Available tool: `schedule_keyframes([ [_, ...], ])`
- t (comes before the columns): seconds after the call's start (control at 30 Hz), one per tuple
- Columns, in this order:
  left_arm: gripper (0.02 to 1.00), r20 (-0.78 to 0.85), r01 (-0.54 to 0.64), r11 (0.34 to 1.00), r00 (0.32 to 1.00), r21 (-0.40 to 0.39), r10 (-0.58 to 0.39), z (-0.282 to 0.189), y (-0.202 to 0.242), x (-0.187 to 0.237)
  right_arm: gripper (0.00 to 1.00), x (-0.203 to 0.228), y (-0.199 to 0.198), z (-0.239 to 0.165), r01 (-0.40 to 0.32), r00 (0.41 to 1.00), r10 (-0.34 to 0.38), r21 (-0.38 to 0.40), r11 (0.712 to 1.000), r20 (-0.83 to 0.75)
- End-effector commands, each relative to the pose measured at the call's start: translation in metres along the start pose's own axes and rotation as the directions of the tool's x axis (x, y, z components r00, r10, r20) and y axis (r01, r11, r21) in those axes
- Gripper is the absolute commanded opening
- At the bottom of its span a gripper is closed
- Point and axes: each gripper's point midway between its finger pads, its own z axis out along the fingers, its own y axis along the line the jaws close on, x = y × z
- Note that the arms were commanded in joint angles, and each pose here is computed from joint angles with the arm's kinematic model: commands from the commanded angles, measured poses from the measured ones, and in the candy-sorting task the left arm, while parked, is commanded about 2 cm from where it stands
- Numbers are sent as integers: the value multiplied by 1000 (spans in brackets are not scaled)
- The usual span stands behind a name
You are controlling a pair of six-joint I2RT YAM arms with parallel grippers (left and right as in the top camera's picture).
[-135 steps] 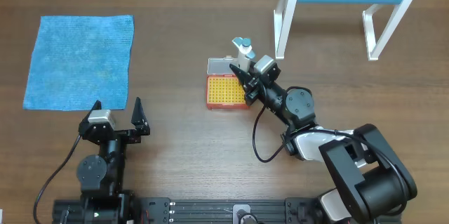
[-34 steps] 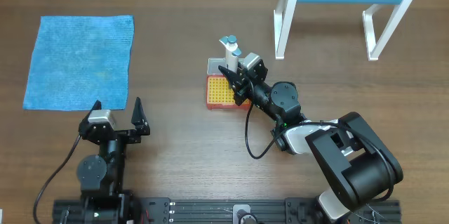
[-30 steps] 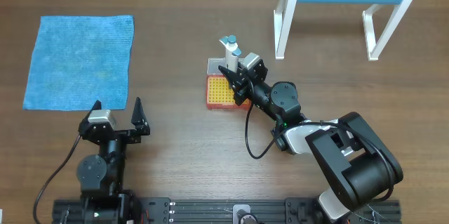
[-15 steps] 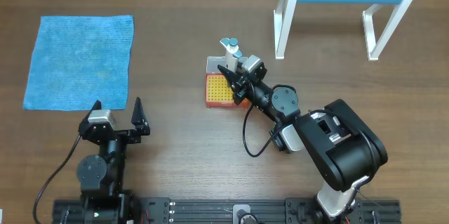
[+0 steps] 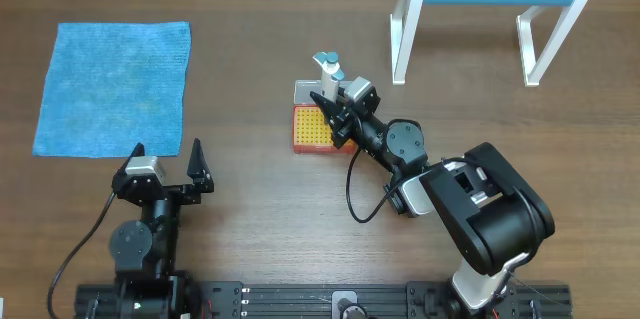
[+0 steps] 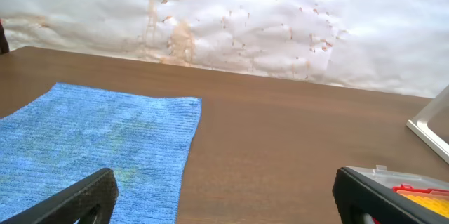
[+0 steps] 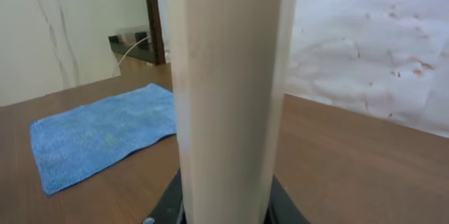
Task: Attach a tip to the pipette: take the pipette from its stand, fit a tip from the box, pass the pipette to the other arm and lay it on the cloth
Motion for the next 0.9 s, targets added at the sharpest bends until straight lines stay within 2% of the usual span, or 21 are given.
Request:
schedule_keyframes([
  [0.03, 996, -7, -1, 1000, 1000, 8, 1, 0, -1, 2, 73, 78, 4, -19, -87, 967, 90, 20, 996, -237],
  [0.4, 996, -7, -1, 1000, 1000, 8, 1, 0, -1, 2, 71, 49, 4, -14, -48, 991, 48, 1, 999, -123],
  [0.83, 996, -7, -1, 1000, 1000, 8, 1, 0, -1, 2, 71, 23, 6, -12, -19, 998, 19, -7, 1000, -60],
  [0.9, 996, -7, -1, 1000, 1000, 8, 1, 0, -1, 2, 71, 19, 7, -12, 8, 999, -8, -10, 1000, -51],
])
